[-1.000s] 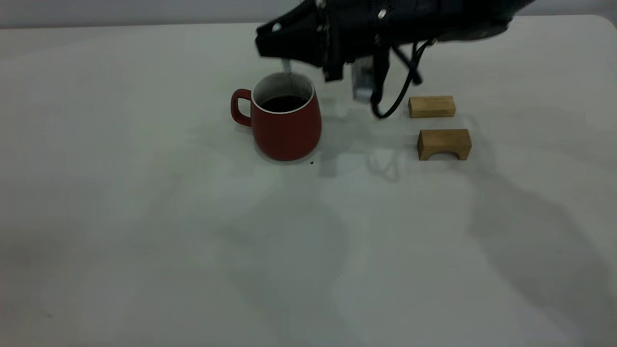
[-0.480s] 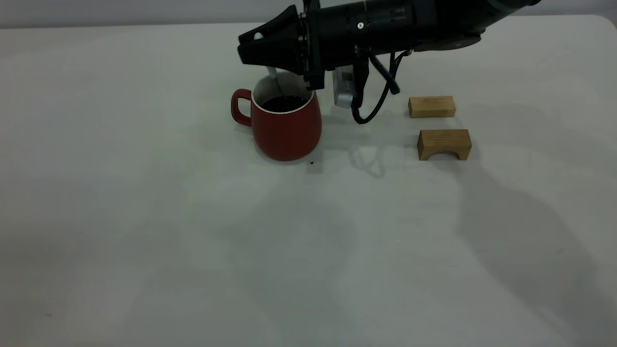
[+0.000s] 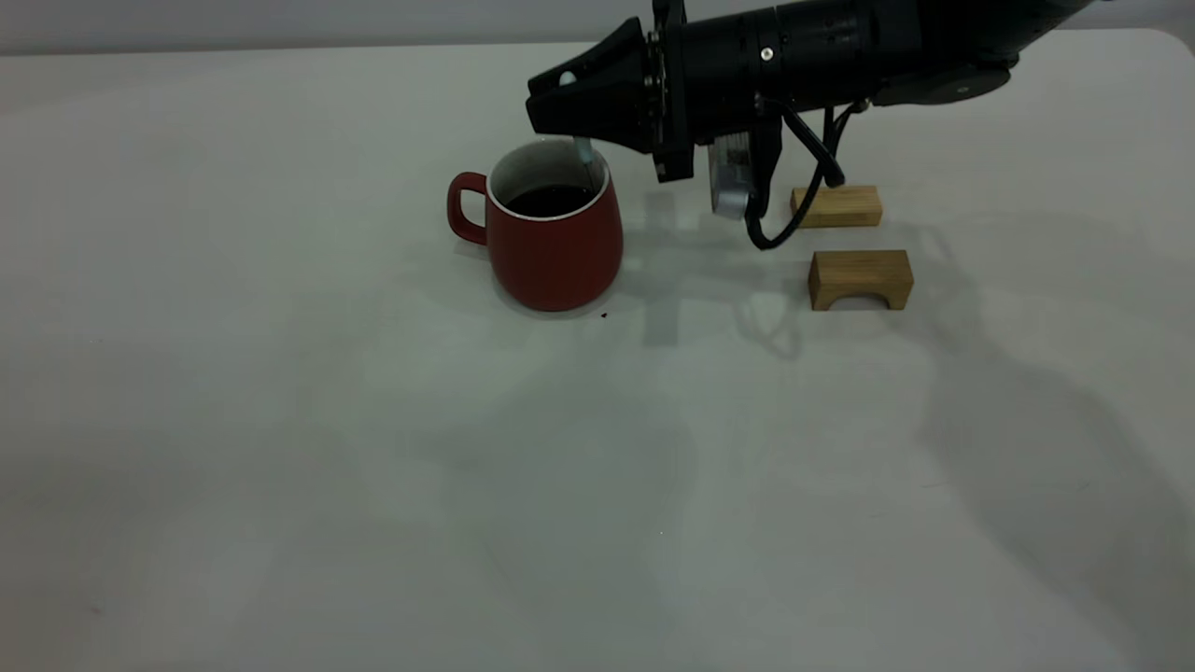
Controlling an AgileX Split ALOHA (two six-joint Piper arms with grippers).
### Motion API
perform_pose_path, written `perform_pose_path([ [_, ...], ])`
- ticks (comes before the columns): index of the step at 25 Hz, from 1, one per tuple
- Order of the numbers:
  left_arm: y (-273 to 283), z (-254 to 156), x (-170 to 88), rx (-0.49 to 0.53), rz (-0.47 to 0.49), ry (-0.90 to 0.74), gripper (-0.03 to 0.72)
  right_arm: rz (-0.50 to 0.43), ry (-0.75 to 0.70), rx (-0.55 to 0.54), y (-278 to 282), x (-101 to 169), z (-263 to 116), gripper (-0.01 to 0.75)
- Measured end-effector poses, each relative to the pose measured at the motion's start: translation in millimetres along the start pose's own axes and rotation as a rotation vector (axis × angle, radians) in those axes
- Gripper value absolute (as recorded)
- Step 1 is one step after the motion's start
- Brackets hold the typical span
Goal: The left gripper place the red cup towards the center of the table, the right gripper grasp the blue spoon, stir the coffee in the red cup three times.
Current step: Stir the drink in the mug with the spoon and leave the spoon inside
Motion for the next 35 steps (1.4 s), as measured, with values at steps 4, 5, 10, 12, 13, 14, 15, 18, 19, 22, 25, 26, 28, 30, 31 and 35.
perform_pose_path([
  [4,0.0,0.0,0.0,0.000,0.000,0.000,0.446,-0.022,0.010,0.008,-12.0,-5.7,-5.7,0.133],
  [5,0.0,0.0,0.0,0.000,0.000,0.000,0.446,-0.030,0.021,0.014,-17.3,-6.1,-7.7,0.133],
  [10,0.0,0.0,0.0,0.000,0.000,0.000,0.446,-0.039,0.104,0.056,-39.5,3.9,-15.3,0.133],
  [12,0.0,0.0,0.0,0.000,0.000,0.000,0.446,-0.034,0.117,0.060,-41.0,7.3,-12.9,0.133],
  [13,0.0,0.0,0.0,0.000,0.000,0.000,0.446,-0.028,0.121,0.060,-39.3,9.5,-12.6,0.133],
  [14,0.0,0.0,0.0,0.000,0.000,0.000,0.446,-0.024,0.120,0.057,-36.5,11.1,-10.9,0.133],
  [15,0.0,0.0,0.0,0.000,0.000,0.000,0.446,-0.017,0.119,0.052,-31.9,13.8,-9.0,0.133],
  [18,0.0,0.0,0.0,0.000,0.000,0.000,0.446,0.008,0.105,0.030,-13.5,21.0,-2.3,0.133],
  [19,0.0,0.0,0.0,0.000,0.000,0.000,0.446,0.014,0.096,0.023,-7.3,21.7,-1.8,0.133],
  [22,0.0,0.0,0.0,0.000,0.000,0.000,0.446,0.011,0.054,0.005,1.1,12.8,-4.6,0.133],
  [25,0.0,0.0,0.0,0.000,0.000,0.000,0.446,-0.001,0.026,0.007,-2.7,3.0,-8.8,0.133],
  [26,0.0,0.0,0.0,0.000,0.000,0.000,0.446,-0.006,0.022,0.010,-6.3,0.3,-9.7,0.133],
  [28,0.0,0.0,0.0,0.000,0.000,0.000,0.446,-0.027,0.027,0.015,-15.4,-5.6,-13.1,0.133],
  [30,0.0,0.0,0.0,0.000,0.000,0.000,0.446,-0.044,0.043,0.023,-24.6,-8.2,-17.4,0.133],
  [31,0.0,0.0,0.0,0.000,0.000,0.000,0.446,-0.048,0.059,0.031,-29.5,-7.2,-20.3,0.133],
  [35,0.0,0.0,0.0,0.000,0.000,0.000,0.446,-0.042,0.118,0.060,-40.5,4.2,-24.0,0.133],
])
Point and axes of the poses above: a point on each arm's last joint axis where the gripper is mounted, y pointing back along that axis away from the gripper, x along the wrist's bending axis when the last joint is at zero, z = x × y, the point moved 1 cm from there along -y, pointing out along that axis toward the gripper, and after that the axes turned 6 degrees about y, right-handed, at the moved point
